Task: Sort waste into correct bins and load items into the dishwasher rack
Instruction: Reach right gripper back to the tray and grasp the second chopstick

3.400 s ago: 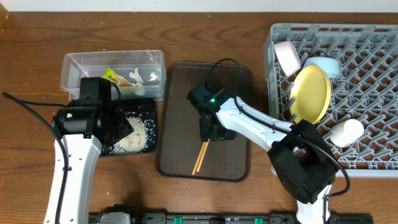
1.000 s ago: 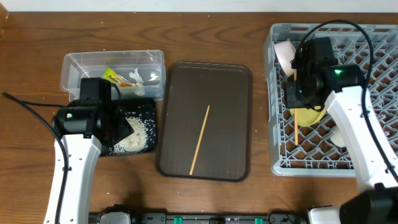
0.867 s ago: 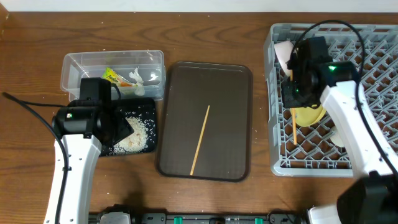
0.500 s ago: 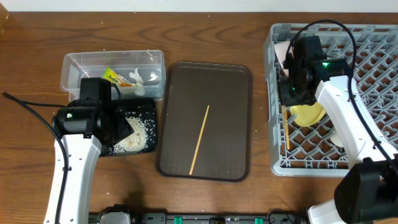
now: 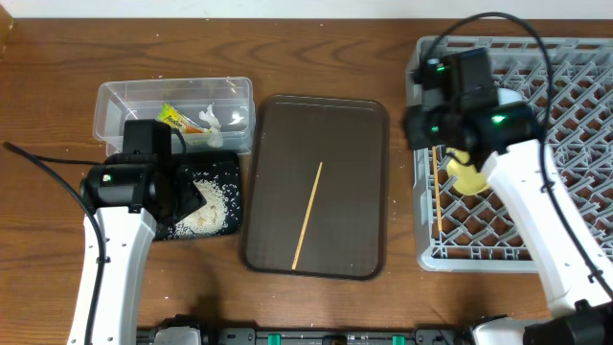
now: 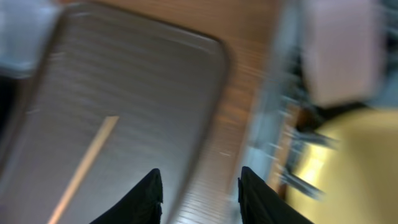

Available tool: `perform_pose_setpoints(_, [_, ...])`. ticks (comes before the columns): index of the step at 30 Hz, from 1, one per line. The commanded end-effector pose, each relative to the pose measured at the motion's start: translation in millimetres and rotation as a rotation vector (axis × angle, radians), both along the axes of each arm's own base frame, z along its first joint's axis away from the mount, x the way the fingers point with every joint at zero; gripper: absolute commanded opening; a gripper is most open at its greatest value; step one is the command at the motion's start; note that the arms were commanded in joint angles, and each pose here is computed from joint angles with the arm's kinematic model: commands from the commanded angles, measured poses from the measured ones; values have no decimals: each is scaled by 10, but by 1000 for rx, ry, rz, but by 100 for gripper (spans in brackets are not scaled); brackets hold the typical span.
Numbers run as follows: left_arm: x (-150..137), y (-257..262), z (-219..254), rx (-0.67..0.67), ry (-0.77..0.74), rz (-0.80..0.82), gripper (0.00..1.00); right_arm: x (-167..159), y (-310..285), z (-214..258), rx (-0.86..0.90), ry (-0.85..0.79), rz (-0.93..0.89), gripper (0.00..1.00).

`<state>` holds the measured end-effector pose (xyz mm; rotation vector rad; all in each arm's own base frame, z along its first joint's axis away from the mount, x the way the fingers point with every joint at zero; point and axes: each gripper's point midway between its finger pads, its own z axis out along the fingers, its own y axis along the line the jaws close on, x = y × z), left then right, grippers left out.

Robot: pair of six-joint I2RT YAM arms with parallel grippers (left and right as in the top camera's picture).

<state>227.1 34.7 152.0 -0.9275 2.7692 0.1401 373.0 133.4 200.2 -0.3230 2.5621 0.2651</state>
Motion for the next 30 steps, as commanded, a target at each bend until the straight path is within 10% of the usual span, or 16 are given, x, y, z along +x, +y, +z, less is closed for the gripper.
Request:
perform_pose_setpoints(1, [0, 39, 18, 14, -2, 17, 76, -156, 479, -14, 76, 40, 90, 41])
perform_pose_setpoints(30, [-1, 39, 18, 14, -2, 17, 76, -1166, 1636, -1970, -141, 558, -54, 32])
